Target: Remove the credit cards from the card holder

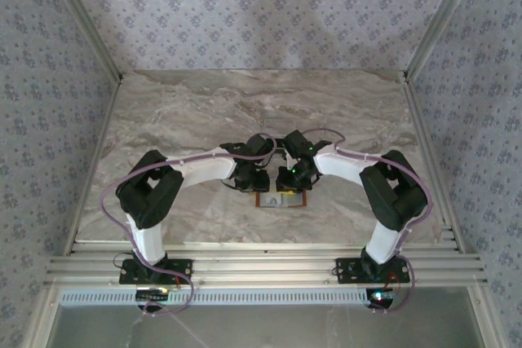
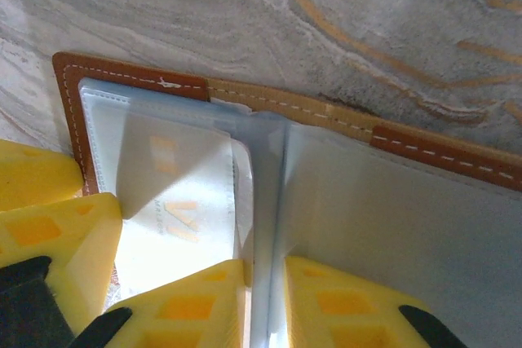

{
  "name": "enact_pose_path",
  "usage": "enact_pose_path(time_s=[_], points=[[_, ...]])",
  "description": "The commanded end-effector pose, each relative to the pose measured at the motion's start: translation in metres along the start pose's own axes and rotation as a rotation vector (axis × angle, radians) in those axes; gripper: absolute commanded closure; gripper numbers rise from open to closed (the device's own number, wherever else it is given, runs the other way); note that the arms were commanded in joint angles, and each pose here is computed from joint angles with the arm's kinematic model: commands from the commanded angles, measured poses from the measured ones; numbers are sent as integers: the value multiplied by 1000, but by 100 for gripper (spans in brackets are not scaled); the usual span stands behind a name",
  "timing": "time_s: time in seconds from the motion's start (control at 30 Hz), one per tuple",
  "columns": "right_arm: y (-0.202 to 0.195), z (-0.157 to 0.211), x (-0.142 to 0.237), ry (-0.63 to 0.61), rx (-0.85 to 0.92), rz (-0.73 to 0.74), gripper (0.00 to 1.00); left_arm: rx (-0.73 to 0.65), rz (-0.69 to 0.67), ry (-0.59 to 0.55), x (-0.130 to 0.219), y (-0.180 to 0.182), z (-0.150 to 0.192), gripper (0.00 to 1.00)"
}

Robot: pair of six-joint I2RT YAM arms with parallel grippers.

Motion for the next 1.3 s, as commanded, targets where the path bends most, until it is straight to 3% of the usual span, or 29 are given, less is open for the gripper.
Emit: enact_pose_path(time_s=[0.0, 0.47, 0.87, 1.27], points=[[-20, 6, -3, 21, -22, 127, 80, -8, -78, 29, 6, 16, 11, 66], [-18, 4, 19, -27, -33, 128, 89, -8, -101, 35, 6, 21, 11, 67], [-1, -6, 30, -36, -61, -172, 75, -25, -41, -24, 28, -3, -5, 66], [-18, -7, 11, 16, -105, -231, 72, -23, -59, 36, 2, -3, -1, 64]])
Point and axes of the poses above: each hand's point on the last joint's axis, 136 mm out from that joint toward the fingers, its own x axis back along the fingers, its own y axis along the line the jaws close on, z = x × y, the point moved 5 cm from there along x, back along the fingers, and after that the axes turned 8 degrees about -x, right-handed, at the moved point
